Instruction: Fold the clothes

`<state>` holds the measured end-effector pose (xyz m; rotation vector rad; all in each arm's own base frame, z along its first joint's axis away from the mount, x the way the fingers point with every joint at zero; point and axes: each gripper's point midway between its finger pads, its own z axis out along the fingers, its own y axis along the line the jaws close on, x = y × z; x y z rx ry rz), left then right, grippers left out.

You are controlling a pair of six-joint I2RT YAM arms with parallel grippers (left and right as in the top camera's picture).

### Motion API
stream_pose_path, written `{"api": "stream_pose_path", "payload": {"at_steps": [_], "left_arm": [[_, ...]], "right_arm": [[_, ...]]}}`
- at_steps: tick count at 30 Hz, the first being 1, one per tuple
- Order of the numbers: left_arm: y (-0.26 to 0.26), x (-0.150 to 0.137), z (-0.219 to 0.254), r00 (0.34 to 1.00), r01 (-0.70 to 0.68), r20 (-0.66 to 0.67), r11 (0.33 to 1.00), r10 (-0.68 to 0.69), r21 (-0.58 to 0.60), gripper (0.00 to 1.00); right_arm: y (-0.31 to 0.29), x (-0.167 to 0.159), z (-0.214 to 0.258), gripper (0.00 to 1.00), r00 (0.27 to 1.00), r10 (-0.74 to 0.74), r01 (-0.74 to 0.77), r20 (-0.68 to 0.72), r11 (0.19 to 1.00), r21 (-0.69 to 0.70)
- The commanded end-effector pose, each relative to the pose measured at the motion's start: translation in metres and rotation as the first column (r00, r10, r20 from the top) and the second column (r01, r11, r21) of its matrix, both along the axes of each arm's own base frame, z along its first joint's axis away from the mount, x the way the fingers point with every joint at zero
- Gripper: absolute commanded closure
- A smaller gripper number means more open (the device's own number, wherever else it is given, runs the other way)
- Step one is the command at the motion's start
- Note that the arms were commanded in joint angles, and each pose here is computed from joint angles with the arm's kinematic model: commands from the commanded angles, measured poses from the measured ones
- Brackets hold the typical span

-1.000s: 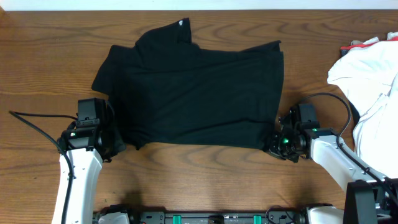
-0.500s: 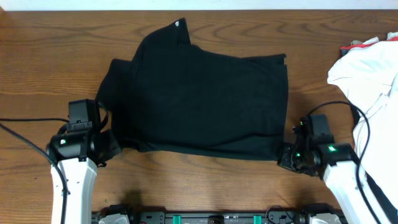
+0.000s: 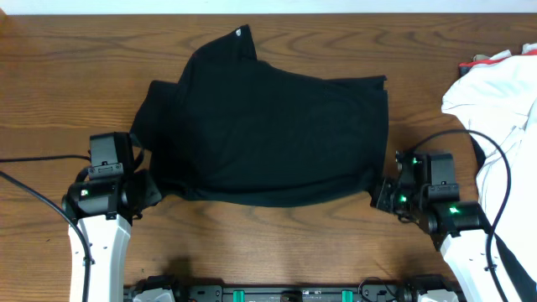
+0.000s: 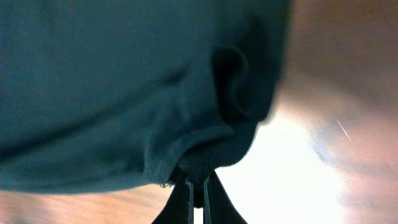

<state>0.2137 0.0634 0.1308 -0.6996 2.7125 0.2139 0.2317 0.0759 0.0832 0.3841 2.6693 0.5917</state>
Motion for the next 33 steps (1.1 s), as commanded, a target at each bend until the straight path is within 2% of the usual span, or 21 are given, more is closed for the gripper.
{"api": "stream_pose_path", "payload": {"at_steps": [1, 6, 15, 22, 33], "left_arm": [[0.001, 0.017, 0.013, 0.997, -0.004, 0.083, 1.000, 0.005, -0.007, 0.94], [0.000, 0.040, 0.021, 0.985, 0.040, 0.167, 0.999, -0.040, 0.003, 0.94], [0.006, 0.082, 0.015, 0.966, 0.142, 0.207, 0.987, -0.155, 0.075, 0.93], [0.004, 0.114, 0.001, 0.945, 0.216, 0.232, 0.973, -0.229, 0.081, 0.93], [0.006, 0.139, -0.020, 0.938, 0.246, 0.229, 0.965, -0.261, 0.094, 0.93]], "right_arm": [[0.010, 0.012, 0.016, 0.98, 0.999, -0.024, 0.020, 0.042, 0.996, 0.082], [0.004, 0.031, 0.015, 0.99, 0.994, -0.065, 0.060, 0.087, 0.997, 0.057], [0.004, 0.060, -0.009, 0.99, 0.994, -0.075, 0.072, 0.083, 0.997, 0.039], [-0.001, 0.082, -0.019, 0.98, 0.988, -0.095, 0.094, 0.123, 0.995, 0.013], [-0.011, 0.099, -0.026, 0.97, 0.978, -0.130, 0.138, 0.165, 0.990, -0.036]]}}
